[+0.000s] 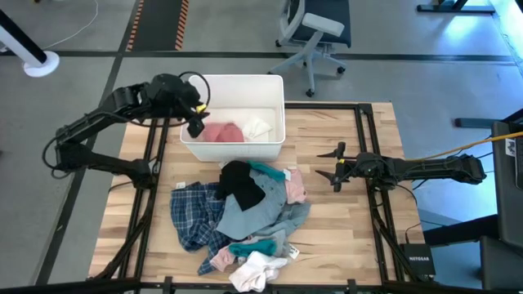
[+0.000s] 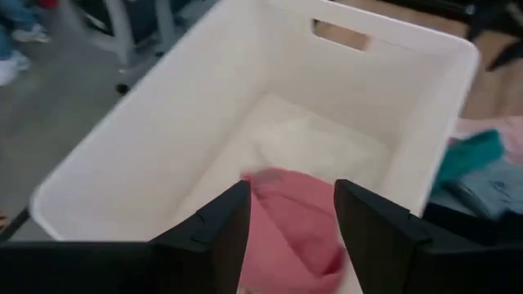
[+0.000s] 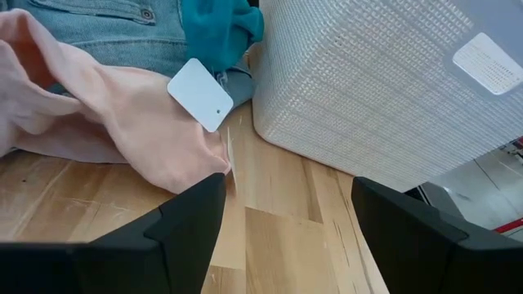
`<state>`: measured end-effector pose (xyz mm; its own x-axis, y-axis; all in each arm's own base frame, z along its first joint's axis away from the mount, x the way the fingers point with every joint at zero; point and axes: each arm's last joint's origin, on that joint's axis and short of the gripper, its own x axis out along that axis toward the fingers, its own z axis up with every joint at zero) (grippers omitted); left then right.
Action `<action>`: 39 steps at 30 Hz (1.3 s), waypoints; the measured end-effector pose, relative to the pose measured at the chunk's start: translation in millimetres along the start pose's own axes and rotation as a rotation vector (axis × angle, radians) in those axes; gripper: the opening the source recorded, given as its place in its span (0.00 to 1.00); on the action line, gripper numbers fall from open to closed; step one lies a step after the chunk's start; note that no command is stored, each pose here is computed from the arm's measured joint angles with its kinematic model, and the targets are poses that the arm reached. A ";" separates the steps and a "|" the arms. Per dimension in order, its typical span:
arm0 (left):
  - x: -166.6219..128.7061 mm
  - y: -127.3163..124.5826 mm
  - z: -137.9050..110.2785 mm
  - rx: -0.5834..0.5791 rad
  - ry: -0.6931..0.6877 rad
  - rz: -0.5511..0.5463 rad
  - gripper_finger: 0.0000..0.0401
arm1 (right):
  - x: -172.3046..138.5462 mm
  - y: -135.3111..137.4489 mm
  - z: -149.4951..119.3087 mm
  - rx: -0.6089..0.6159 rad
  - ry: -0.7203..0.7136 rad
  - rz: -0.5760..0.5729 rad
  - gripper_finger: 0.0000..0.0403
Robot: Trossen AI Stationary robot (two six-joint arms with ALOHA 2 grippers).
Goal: Sort clothes
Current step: Put the top blue sock into the white bin
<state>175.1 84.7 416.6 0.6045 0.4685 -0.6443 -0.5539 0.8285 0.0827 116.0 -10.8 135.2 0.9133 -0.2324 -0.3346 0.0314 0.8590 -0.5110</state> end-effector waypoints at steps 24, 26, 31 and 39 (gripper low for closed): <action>-16.2 -42.0 -22.8 0.243 -0.731 -0.339 0.40 | 0.0 -0.9 1.7 0.027 -0.018 -0.009 0.71; -2.2 -49.1 -31.9 0.274 -0.753 -0.359 0.40 | -0.1 -1.8 3.2 0.071 -0.033 -0.016 0.71; 36.9 -62.7 -62.3 0.363 -0.757 -0.355 0.40 | -0.3 -3.7 6.7 0.137 -0.071 -0.033 0.71; 58.0 -65.6 -88.9 0.362 -0.771 -0.354 0.40 | -3.8 -16.2 29.0 0.206 -0.254 -0.093 0.71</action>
<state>195.6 30.2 306.2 0.9907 0.1361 -0.0032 -0.1292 0.9470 0.2940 123.8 -10.6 167.7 0.9737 -0.2159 -0.0730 0.1776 0.9196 -0.3505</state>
